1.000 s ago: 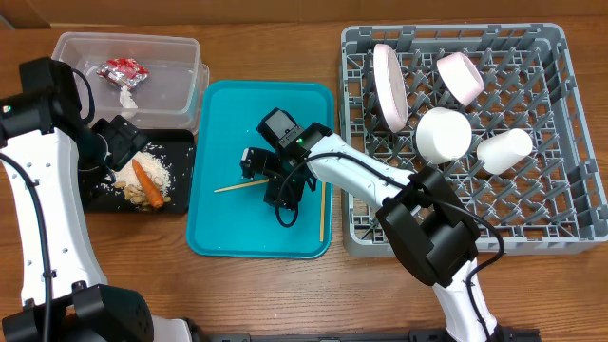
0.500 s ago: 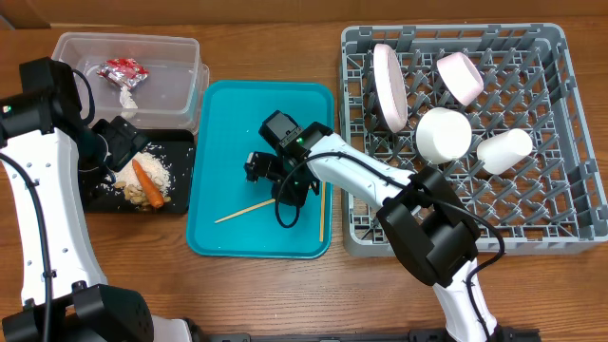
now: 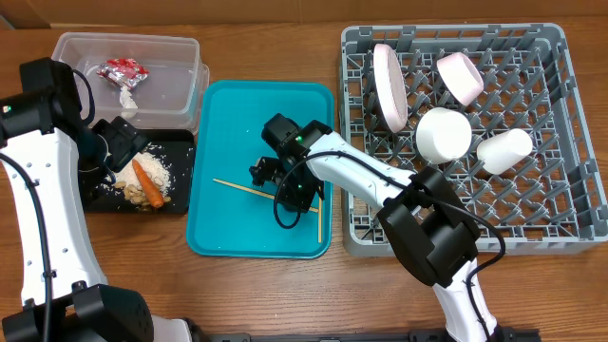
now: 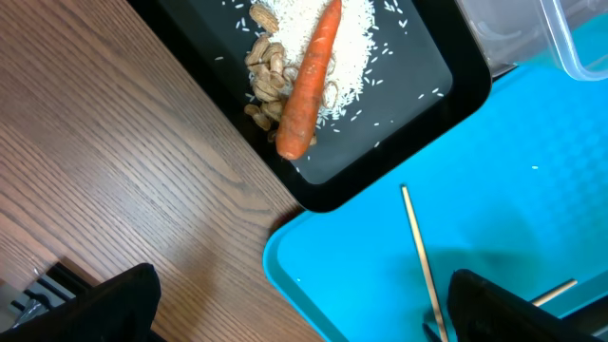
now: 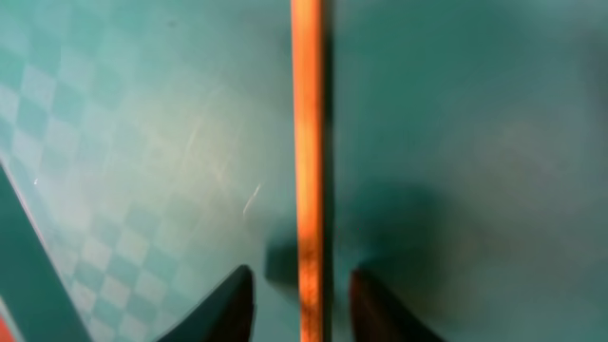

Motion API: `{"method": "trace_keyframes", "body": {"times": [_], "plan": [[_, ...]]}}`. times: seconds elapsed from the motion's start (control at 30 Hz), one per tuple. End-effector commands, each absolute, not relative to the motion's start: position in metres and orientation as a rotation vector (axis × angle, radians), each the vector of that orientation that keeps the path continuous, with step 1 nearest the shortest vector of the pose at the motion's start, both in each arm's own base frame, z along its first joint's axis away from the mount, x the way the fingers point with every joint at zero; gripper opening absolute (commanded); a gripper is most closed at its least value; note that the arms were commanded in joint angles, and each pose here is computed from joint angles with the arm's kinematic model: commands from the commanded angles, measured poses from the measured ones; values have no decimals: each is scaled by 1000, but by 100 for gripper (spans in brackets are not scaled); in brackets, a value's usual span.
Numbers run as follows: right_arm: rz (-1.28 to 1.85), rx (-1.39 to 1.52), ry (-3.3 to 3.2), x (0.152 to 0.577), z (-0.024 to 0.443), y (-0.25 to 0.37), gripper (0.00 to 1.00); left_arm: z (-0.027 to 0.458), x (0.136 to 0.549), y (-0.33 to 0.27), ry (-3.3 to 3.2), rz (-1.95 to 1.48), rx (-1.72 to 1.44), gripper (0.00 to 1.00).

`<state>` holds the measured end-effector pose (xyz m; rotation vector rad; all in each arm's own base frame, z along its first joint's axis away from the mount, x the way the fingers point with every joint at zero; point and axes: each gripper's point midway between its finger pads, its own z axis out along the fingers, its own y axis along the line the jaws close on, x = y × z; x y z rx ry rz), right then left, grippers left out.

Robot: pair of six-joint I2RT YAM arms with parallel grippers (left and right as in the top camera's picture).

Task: Sort waste into correct bins and load items into the dishwasher
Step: 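Close the right gripper on one chopstick and lift it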

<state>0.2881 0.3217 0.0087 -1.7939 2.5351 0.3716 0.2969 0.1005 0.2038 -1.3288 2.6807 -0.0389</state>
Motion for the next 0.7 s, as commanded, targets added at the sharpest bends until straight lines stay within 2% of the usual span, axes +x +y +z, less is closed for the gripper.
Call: {"method": "trace_keyframes", "body": {"times": [0.0,0.23,0.27,0.3,0.4,0.67], "plan": [[391,-1793,2519,288,11,327,40,202,295,106,2695,-12,-1316,98],[398,-1787,2506,288,-3,328,39,202,295,106,2696,-11,-1316,98],[396,-1788,2509,287,-5,327,38,202,295,106,2695,-12,-1316,98],[390,-1790,2514,287,-6,326,29,202,295,106,2695,-12,-1316,98],[385,-1791,2515,287,-6,325,23,202,295,106,2696,-11,-1316,98],[283,-1800,2541,290,-8,314,14,202,295,106,2696,-11,-1316,99]]}}
